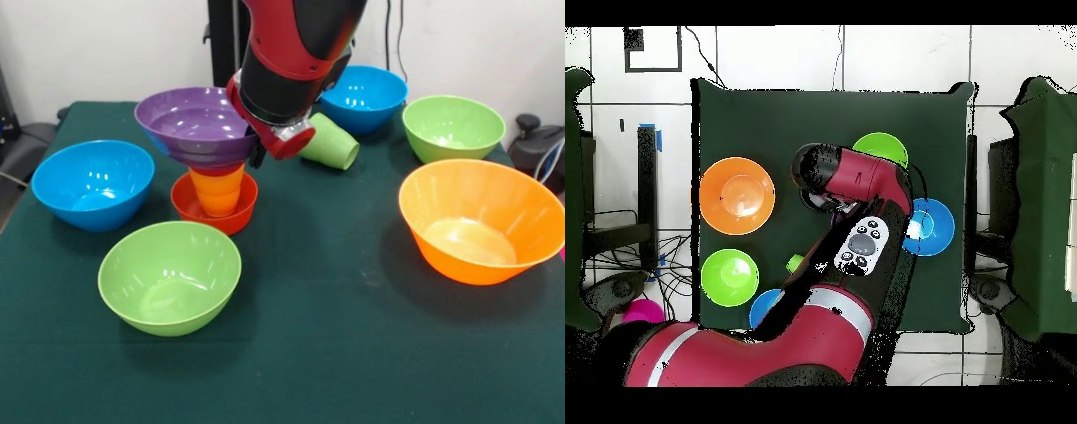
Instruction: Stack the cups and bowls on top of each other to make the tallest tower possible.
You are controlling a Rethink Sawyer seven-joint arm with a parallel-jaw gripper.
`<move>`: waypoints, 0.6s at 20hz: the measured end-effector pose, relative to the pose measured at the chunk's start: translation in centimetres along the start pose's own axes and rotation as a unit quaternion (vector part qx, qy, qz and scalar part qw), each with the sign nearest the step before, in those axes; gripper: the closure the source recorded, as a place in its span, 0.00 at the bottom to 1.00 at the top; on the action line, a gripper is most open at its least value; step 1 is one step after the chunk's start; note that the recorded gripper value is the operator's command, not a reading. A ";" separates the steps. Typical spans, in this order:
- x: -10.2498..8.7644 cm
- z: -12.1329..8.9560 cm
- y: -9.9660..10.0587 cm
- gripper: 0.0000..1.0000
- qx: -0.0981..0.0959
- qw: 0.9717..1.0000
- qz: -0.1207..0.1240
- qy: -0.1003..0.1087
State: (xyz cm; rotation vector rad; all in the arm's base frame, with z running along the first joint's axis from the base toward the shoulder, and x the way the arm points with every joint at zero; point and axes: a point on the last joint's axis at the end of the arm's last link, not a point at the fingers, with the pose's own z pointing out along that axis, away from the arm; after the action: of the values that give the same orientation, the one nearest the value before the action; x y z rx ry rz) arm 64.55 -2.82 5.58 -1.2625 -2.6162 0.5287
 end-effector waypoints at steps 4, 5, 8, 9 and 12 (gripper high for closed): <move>-0.3 0.1 -0.2 1.00 0.000 1.000 0.003 0.002; -0.4 0.2 -0.3 1.00 -0.001 1.000 0.004 0.003; -0.6 0.2 -0.4 1.00 -0.001 1.000 0.007 0.004; -0.7 0.2 -0.5 1.00 -0.002 1.000 0.008 0.005; -0.8 0.3 -0.5 1.00 -0.003 1.000 0.011 0.006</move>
State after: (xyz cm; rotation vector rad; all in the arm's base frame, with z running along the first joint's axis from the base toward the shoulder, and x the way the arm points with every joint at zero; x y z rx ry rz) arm 64.59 -3.83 5.55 -1.2937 -2.5986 0.5152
